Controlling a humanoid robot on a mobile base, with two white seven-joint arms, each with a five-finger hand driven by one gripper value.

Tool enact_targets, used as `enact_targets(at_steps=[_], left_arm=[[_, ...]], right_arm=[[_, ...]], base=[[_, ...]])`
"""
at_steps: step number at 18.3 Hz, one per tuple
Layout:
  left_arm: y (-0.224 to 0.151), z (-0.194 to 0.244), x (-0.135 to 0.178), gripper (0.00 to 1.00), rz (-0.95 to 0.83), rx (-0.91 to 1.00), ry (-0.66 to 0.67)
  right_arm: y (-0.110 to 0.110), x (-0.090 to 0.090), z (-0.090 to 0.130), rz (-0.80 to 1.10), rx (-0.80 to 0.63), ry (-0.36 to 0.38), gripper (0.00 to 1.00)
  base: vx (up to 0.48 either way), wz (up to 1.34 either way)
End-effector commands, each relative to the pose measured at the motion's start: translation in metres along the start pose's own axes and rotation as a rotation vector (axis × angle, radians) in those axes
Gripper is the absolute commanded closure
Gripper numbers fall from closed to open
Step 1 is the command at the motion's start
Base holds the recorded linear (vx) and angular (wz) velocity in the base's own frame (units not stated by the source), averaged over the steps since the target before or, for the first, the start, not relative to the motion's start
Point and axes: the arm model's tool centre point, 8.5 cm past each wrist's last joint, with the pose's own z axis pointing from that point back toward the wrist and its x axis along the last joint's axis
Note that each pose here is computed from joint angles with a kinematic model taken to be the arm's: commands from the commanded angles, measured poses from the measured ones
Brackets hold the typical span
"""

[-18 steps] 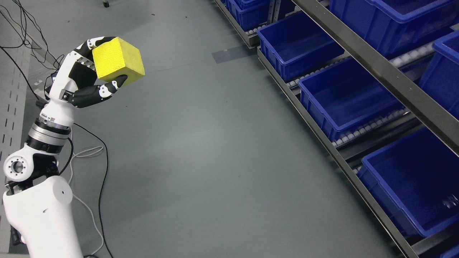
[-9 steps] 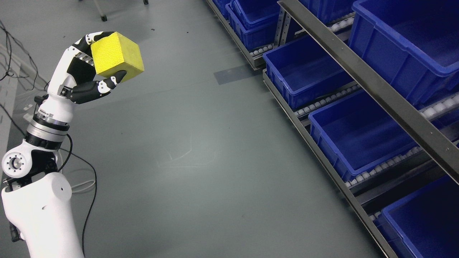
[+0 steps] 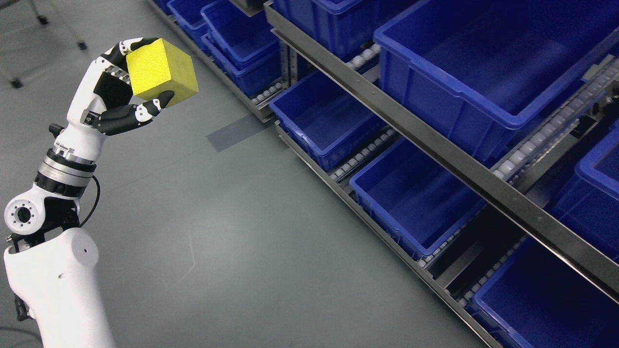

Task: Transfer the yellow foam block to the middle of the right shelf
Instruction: 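Move the left hand with the cube over the middle-shelf blue bin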

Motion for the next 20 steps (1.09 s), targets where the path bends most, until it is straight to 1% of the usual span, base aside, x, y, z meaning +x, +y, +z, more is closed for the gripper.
enact_targets(at_steps=[1,7,12,14,17,19,20], left_arm=[[-0.005,-0.007,0.001,0.62,0.001,-0.025,-0.004],[-0.009,-0.013,0.006,0.62,-0.009,-0.046,-0.016],[-0.027,-0.034,0.023,0.62,-0.034,-0.134,-0.047],[-0.034,-0.053,0.038,0.62,-0.024,-0.178,-0.061],[-0.031,-0.101,0.074,0.62,0.007,-0.231,-0.086],[-0.029,-0.128,0.093,0.62,0.060,-0.267,-0.049],[-0.029,-0.139,0.098,0.62,0.087,-0.287,0.005]], right_arm=[[-0.011,0.005,-0.001,0.010,-0.017,-0.017,0.00],[-0.011,0.005,-0.001,0.008,-0.018,-0.017,0.00],[-0.011,0.005,-0.001,0.010,-0.017,-0.015,0.00],[-0.011,0.005,-0.001,0.010,-0.018,-0.017,0.00],[-0.011,0.005,-0.001,0.008,-0.017,-0.017,0.00],[-0.011,0.005,-0.001,0.008,-0.018,-0.017,0.00],[-0.011,0.005,-0.001,0.008,-0.017,-0.017,0.00]], base=[[0.364,-0.68],[0.297,-0.64],[0.183,-0.67],[0.151,-0.69],[0.119,-0.55],[0.092,-0.45],[0.073,-0.40]])
